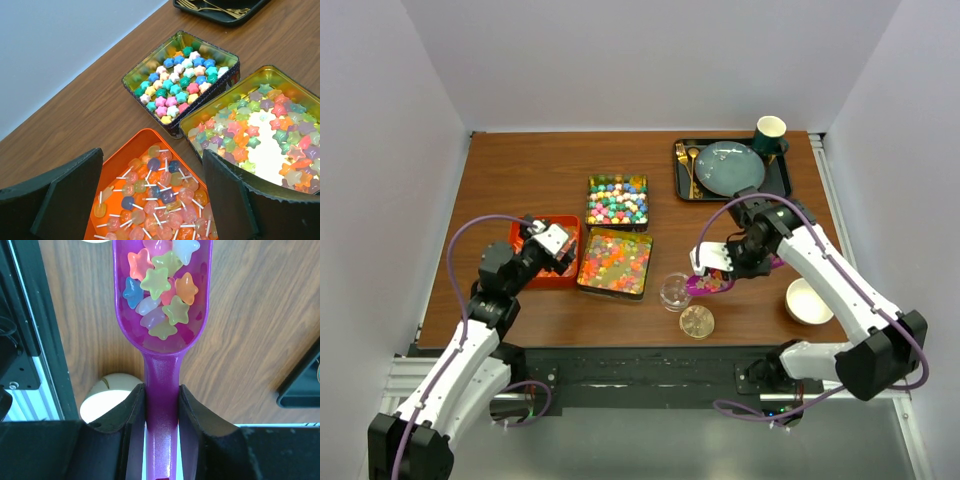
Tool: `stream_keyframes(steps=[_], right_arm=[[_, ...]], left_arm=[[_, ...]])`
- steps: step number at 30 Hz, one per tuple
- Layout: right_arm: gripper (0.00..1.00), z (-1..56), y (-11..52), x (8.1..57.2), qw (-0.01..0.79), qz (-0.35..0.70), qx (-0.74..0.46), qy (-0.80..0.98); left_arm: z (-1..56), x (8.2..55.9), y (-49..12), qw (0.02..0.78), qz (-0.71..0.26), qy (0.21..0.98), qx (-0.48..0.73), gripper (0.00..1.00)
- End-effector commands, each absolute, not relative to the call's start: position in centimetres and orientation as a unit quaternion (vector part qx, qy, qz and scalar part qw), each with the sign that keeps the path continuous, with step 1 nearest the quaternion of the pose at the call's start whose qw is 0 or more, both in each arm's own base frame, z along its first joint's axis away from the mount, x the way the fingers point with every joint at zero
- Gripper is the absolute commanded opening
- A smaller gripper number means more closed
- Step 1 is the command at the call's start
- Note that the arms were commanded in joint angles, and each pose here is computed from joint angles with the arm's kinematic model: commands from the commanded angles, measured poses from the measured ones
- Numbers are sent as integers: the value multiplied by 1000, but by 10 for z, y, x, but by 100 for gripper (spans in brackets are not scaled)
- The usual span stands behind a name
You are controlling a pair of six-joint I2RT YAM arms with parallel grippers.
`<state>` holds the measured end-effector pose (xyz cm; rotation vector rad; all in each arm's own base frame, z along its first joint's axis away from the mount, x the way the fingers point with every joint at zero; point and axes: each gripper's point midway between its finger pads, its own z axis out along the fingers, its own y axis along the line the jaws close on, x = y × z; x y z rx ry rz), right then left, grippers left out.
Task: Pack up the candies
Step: Place the fake candies in the packing bottle.
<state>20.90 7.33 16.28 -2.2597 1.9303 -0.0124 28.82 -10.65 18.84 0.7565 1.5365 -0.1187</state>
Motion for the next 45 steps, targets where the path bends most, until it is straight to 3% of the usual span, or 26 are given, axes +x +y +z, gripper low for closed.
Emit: stream_keyframes(steps=[1, 32, 45], right_arm=[[0, 163, 69, 217, 65, -36, -751, 656], [0, 182, 82, 223, -1, -112, -779, 616], [0, 207, 81, 221, 6, -145, -798, 585]], left_arm=[[197, 288, -105, 673, -55, 664, 322, 86], [186, 280, -101, 675, -58, 664, 317, 87], [212, 292, -139, 633, -167, 677, 337, 85]])
